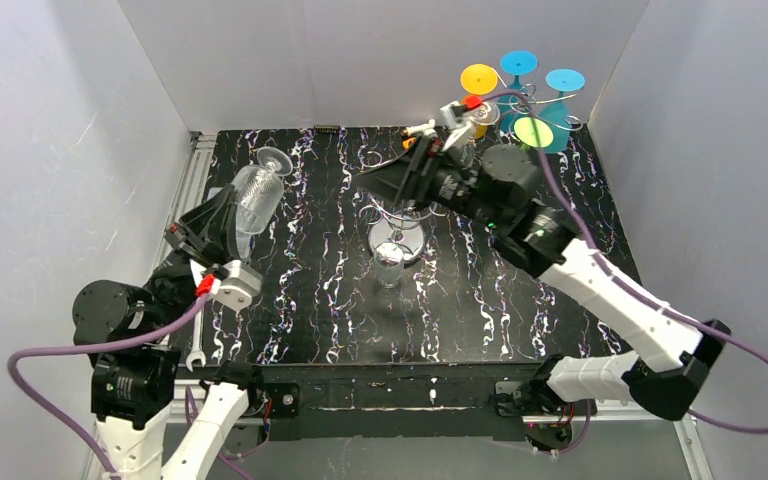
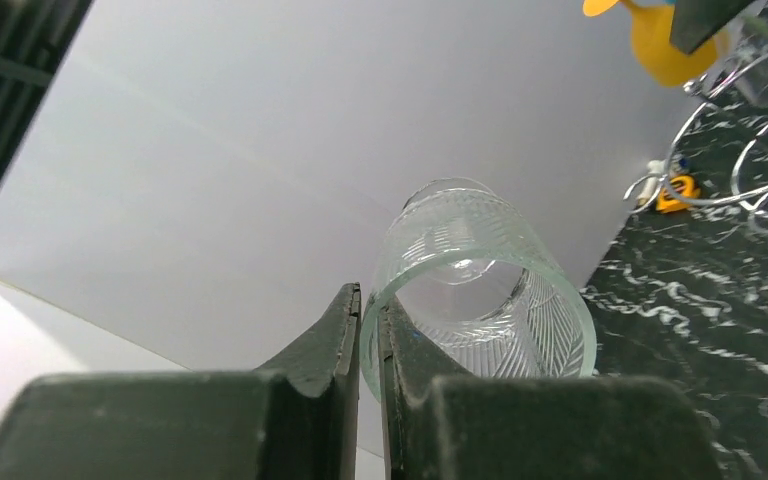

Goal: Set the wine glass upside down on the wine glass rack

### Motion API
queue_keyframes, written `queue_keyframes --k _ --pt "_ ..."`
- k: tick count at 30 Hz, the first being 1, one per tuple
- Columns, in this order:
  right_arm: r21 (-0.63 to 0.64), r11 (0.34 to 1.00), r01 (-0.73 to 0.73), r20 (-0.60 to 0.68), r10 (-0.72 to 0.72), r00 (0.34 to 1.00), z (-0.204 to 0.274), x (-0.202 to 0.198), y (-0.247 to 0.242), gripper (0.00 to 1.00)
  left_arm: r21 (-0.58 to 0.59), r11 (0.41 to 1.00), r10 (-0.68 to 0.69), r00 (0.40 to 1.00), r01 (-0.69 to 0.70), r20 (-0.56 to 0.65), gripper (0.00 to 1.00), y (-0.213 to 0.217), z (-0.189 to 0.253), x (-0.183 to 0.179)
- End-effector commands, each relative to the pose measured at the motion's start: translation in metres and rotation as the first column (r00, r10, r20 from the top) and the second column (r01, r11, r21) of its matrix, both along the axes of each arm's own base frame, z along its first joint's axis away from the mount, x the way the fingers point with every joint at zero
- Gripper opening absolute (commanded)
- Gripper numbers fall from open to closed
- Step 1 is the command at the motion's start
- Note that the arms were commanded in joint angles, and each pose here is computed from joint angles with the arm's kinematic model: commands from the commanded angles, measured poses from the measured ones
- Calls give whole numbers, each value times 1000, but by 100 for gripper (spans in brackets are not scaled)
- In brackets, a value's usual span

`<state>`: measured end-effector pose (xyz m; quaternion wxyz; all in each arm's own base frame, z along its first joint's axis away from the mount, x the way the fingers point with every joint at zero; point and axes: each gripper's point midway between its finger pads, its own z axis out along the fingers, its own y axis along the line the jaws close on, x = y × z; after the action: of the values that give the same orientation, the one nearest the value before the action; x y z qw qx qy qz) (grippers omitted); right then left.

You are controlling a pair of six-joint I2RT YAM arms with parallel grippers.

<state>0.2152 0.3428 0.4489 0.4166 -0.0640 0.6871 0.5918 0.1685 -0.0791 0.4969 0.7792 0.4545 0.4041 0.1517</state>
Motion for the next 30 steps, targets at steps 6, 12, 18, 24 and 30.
queue_keyframes --k 6,12,18,24,30 --pt "392 899 -195 53 189 981 69 -52 67 98 201 975 -8 893 -93 450 0 -5 55 -22" --pt "487 841 -234 26 254 967 70 -66 102 98 283 951 -34 869 -123 494 0 -10 43 -21" --pt "498 821 -278 36 301 953 74 -82 136 98 321 936 -43 859 -144 510 0 -12 35 -18" --pt "561 790 -249 33 279 960 84 -78 142 98 339 930 -56 855 -144 515 0 -14 28 -19" --pt "632 740 -231 31 273 961 93 -73 139 98 345 928 -62 855 -141 515 0 -15 26 -19"
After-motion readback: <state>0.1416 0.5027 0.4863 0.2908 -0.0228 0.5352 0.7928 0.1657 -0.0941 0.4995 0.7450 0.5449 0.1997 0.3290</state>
